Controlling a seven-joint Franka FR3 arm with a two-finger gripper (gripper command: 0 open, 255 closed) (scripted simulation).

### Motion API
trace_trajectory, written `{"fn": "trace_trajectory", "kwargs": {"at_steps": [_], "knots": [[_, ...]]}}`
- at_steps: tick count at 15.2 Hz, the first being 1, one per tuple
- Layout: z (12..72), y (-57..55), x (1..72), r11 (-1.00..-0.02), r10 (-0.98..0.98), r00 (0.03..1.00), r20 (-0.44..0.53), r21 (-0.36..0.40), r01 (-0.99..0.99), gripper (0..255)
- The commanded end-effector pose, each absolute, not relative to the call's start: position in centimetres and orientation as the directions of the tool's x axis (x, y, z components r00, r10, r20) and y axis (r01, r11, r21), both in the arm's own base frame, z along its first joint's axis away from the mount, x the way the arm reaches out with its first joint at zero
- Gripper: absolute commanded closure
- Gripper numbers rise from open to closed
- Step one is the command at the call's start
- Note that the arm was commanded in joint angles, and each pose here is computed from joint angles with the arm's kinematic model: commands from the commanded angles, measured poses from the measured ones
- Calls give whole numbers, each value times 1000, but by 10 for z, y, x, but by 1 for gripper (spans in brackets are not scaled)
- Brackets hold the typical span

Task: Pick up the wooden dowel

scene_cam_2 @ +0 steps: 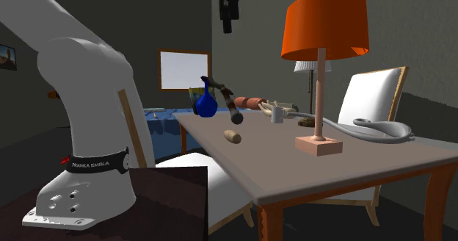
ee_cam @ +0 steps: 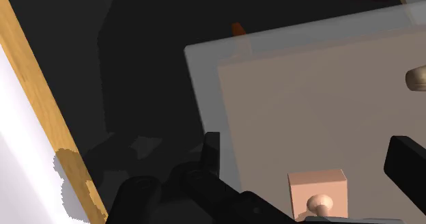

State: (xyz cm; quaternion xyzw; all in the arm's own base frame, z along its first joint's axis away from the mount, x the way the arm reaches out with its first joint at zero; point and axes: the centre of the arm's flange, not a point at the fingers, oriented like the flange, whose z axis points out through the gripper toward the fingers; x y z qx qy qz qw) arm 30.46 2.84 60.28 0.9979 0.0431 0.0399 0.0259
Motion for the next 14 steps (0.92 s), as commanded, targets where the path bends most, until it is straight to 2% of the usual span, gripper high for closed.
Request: {"fn": "trace_trajectory", "kwargs": {"at_steps": [1, 7, 14], "knots": [[603, 28, 305, -995, 88, 993, 77, 55, 84, 0], [544, 74, 286, -992, -124, 990, 68, 21, -125, 0], [478, 133, 277, -932, -363, 931, 48, -16, -362, 0]]}}
